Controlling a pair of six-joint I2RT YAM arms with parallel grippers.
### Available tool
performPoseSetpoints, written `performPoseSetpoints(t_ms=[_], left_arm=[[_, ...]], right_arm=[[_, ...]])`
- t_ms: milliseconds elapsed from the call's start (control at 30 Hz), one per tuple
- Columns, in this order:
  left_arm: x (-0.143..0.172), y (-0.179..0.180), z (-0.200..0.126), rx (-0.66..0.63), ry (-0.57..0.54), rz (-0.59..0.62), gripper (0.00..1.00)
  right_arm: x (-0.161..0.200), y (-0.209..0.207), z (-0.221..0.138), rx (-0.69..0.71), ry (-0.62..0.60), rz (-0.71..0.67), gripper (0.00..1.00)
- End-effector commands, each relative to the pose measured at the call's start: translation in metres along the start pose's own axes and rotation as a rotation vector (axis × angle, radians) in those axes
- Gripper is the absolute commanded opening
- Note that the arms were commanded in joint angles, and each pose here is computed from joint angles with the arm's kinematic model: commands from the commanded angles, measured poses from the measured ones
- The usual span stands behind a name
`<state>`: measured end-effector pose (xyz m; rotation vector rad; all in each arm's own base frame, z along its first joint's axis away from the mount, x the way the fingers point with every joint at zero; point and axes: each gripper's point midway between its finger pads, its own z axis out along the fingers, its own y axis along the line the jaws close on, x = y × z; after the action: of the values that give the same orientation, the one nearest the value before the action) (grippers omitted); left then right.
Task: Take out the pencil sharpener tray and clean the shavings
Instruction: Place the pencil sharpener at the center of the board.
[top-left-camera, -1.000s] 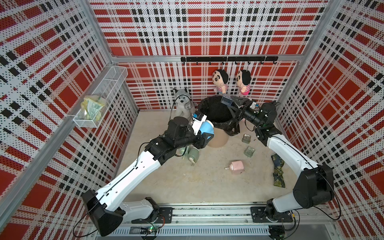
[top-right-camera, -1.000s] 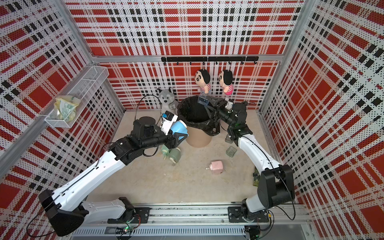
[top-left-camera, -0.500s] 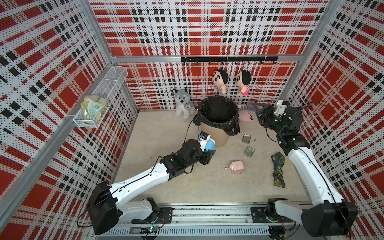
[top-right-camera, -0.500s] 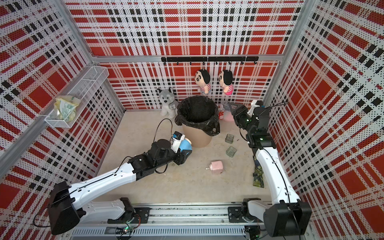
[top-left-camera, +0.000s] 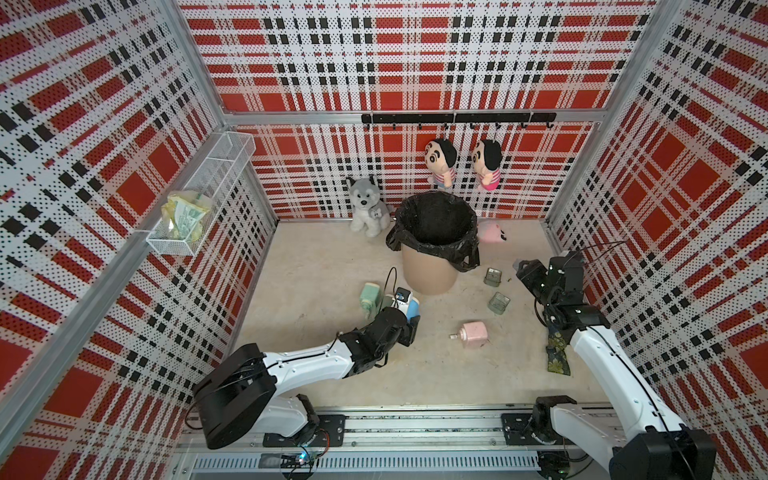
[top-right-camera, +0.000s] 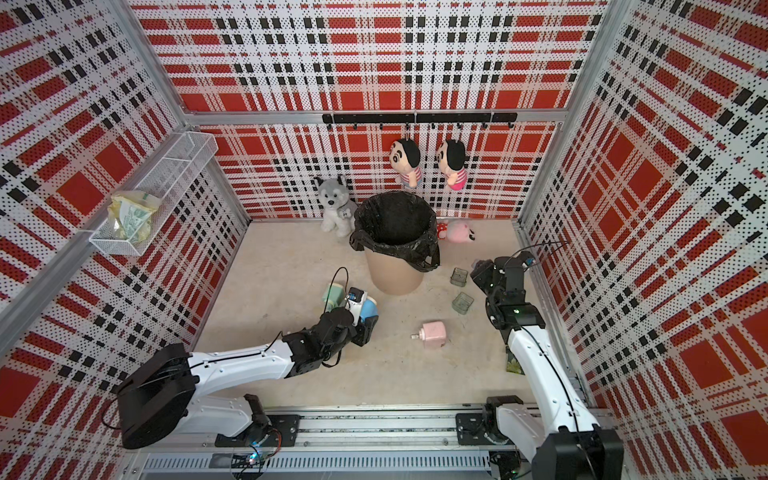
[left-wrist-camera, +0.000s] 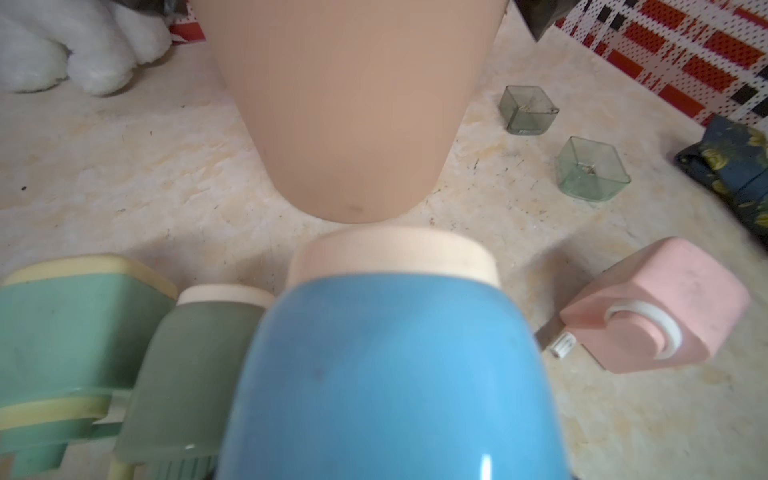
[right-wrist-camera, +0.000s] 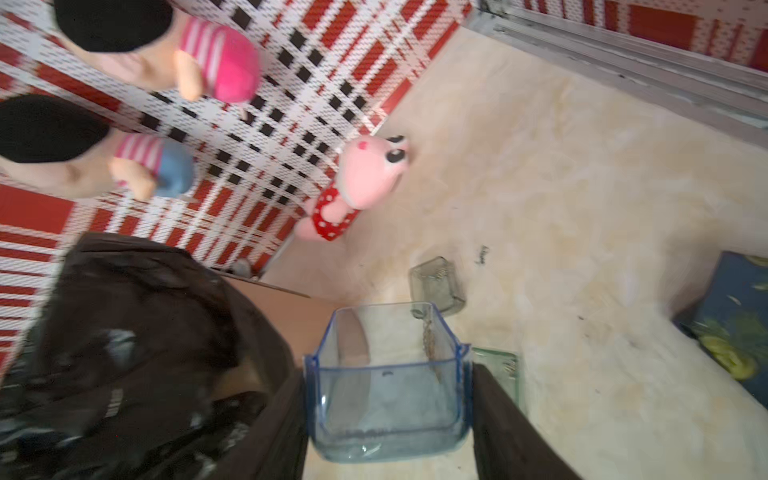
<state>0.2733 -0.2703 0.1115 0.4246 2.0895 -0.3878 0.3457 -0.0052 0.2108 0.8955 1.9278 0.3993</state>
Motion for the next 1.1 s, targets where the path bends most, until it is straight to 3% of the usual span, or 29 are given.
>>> performPoseSetpoints(t_ms=[0,267,567,833,1067], left_arm=[[-0.013,0.001,0.005,-0.021,-0.098,-0.037,0.48],[0.012,0.003,0.028,-0.033,-0.072,0.009,0.47],[0.041,0.023,0.053,-0.053,-0.032,-0.001,0.46],[0.061,0.024,0.076,-0.046,-0.014,-0.037,0.46],[0.065,0.028,0.076,-0.036,-0.020,-0.055,0.47]], right_arm=[[-0.010,-0.024,0.004,0.093,-0.107,0.011,0.55],[0.005,-0.051,0.026,0.213,-0.151,0.001,0.55],[0.025,-0.070,0.066,0.320,-0.118,-0.025,0.56],[0.026,-0.066,0.097,0.396,-0.133,-0.113,0.56],[0.027,-0.062,0.114,0.457,-0.164,-0.224,0.57]])
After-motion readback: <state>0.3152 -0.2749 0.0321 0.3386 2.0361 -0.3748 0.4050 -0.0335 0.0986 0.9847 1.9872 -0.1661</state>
